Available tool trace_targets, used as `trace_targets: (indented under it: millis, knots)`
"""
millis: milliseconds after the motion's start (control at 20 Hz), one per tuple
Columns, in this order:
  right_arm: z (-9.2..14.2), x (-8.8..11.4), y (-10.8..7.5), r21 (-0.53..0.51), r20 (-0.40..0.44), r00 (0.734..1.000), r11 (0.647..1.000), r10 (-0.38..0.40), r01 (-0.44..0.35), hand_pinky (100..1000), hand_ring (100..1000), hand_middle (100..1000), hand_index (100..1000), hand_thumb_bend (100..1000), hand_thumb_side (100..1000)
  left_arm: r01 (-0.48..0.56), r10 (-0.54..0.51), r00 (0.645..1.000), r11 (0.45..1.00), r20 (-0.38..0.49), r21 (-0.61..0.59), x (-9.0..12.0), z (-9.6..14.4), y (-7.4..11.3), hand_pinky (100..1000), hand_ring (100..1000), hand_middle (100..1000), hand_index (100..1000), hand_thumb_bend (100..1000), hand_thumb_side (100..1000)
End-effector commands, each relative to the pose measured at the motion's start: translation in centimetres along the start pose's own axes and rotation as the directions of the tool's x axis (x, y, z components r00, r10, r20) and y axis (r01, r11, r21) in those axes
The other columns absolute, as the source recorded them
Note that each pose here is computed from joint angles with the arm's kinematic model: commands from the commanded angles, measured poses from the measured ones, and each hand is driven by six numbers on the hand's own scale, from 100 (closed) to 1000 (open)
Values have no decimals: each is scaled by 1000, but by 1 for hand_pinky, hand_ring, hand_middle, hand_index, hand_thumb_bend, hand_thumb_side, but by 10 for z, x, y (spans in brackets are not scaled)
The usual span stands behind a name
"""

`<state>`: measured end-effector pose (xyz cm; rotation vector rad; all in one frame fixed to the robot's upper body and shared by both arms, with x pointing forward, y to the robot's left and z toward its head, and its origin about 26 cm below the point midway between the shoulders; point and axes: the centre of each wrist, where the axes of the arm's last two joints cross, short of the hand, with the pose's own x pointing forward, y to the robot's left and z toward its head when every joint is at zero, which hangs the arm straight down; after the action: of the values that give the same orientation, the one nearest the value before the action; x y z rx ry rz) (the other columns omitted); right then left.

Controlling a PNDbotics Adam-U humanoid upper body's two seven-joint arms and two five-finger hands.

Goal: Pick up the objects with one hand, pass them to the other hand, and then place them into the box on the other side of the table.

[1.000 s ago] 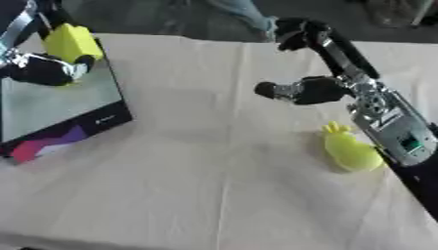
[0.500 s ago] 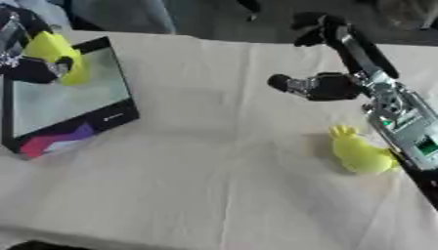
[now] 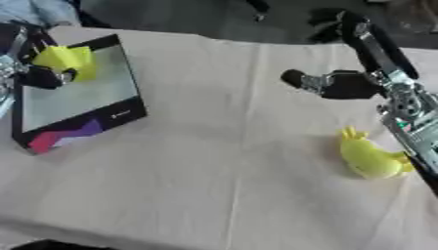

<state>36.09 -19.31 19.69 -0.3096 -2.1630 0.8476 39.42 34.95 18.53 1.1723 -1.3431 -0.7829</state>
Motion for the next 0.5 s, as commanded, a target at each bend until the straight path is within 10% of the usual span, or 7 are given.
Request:
trace_targets:
  millis: [50, 250, 500]
  knots:
    - [0, 4, -11, -10, 14, 1000, 1000, 26, -25, 762, 686, 746, 851, 702, 413, 31, -30, 999, 998, -22, 52, -5, -5, 14, 798, 638, 568, 695, 648, 383]
    - [0, 4, -11, -9, 17, 1000, 1000, 26, -26, 763, 687, 746, 851, 702, 411, 72, -64, 996, 990, -70, 122, -7, -6, 14, 813, 711, 665, 745, 798, 578]
    - [-1, 5, -13, -13, 17, 999, 1000, 28, -28, 762, 686, 745, 850, 701, 410, 67, -57, 995, 990, -80, 128, -8, -6, 14, 820, 735, 709, 775, 800, 589]
